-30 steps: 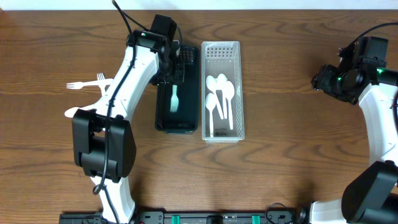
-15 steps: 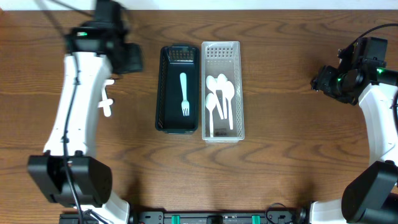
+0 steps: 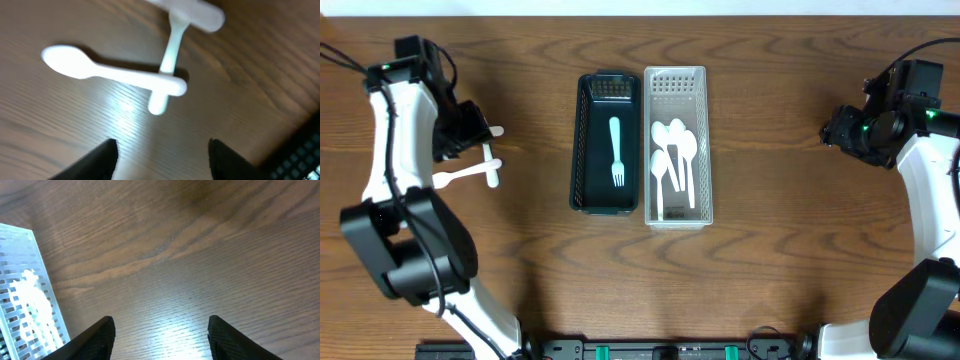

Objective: Pack container
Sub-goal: 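Grasp the white spoon on the left pile with the left gripper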

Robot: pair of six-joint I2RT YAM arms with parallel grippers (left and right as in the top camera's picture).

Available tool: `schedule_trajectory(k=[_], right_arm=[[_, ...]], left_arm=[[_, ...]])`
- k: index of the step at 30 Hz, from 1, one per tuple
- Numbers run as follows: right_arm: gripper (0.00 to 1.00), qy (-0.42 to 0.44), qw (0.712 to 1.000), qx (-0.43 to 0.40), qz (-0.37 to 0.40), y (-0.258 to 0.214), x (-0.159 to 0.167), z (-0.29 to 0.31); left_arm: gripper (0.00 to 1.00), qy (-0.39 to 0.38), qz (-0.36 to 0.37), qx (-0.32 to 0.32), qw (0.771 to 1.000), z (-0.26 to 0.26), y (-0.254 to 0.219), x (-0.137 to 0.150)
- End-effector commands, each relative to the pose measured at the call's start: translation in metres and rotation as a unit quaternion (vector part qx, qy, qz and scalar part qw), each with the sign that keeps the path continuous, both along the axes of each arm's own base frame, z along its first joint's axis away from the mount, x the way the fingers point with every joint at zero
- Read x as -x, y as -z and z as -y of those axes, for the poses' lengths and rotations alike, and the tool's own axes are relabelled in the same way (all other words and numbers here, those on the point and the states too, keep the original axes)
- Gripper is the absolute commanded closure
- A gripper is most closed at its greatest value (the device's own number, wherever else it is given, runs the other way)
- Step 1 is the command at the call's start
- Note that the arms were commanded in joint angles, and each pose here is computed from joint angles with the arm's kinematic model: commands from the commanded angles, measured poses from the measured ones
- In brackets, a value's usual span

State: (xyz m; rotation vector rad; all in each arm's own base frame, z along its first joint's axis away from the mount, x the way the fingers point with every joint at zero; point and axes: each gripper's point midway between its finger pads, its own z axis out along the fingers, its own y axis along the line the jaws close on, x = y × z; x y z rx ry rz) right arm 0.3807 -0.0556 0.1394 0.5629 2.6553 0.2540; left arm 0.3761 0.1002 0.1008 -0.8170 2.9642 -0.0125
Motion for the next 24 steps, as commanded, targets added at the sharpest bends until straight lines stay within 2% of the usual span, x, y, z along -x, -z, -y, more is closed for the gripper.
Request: schedule_trajectory(k=[1, 4, 8, 10, 12, 16, 24], right_arm=[[0.37, 0.0, 1.0, 0.001, 0.0, 0.001, 0.001, 0.002], [0.37, 0.0, 1.0, 0.001, 0.0, 0.001, 0.001, 0.002], [0.36, 0.0, 1.0, 0.0, -0.003, 0.001, 0.002, 0.002], [0.36, 0.0, 1.0, 0.0, -0.004, 0.002, 0.002, 0.002], [0.36, 0.0, 1.0, 0.0, -0.004, 0.002, 0.002, 0.002], [0.36, 0.0, 1.0, 0.0, -0.004, 0.002, 0.002, 0.002], [0.36, 0.0, 1.0, 0.0, -0.004, 0.002, 0.002, 0.002]], left_arm=[[0.51, -0.13, -0.03, 0.004, 0.991, -0.006, 0.016, 0.008], [0.51, -0.247, -0.032, 0.006, 0.969, -0.013, 0.023, 0.009], [0.39, -0.407, -0.03, -0.001, 0.913, -0.026, 0.024, 0.014], [0.34, -0.449, -0.026, 0.0, 0.893, -0.029, 0.025, 0.014], [0.33, -0.471, -0.016, 0.002, 0.882, -0.03, 0.027, 0.01], [0.33, -0.485, 0.004, 0.006, 0.875, -0.033, 0.034, 0.001], [0.33, -0.559, 0.009, 0.011, 0.829, -0.032, 0.053, 0.004]])
